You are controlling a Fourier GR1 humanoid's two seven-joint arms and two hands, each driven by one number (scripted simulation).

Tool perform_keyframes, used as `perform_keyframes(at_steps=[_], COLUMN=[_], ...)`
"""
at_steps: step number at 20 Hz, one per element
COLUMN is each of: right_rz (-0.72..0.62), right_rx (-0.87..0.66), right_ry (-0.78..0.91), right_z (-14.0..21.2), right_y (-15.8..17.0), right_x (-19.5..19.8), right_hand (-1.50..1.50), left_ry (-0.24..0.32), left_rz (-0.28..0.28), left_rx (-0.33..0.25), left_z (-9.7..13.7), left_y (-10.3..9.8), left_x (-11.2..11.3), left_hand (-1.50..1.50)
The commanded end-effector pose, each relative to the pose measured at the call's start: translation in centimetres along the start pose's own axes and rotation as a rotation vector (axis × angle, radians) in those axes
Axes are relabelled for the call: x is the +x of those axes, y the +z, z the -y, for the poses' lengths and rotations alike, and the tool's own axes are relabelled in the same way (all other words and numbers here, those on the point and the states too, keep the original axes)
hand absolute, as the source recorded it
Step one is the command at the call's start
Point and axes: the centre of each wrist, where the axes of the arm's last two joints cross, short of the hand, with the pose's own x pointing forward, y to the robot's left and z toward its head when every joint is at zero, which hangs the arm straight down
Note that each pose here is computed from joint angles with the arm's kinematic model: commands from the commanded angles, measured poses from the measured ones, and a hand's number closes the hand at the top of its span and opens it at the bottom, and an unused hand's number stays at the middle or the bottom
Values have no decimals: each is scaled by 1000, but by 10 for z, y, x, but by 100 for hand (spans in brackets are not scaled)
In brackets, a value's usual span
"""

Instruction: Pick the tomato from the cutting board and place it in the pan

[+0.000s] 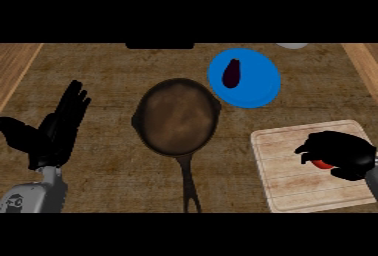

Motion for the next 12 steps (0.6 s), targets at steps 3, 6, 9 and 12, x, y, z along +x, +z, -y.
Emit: perform_keyframes(at_steps=[3,6,9,12], right_rz=[91,103,109,98], right_rx=[-38,-47,-70,-140], right_ry=[0,-19,-55,-70], right_z=[-25,-23,7,-18], right_y=[-3,-18,-16,11], right_x=[6,4,-10,-14], right_hand=[150,150,150,150], left_ry=[14,5,10,4], left_rz=[-11,-2,14,-4], left_rx=[7,15,-11,1], left_z=[-4,-6,-7,11], left_y=[7,-8,-8,12], left_x=[-5,0,-9,-10], left_hand=[0,0,0,0])
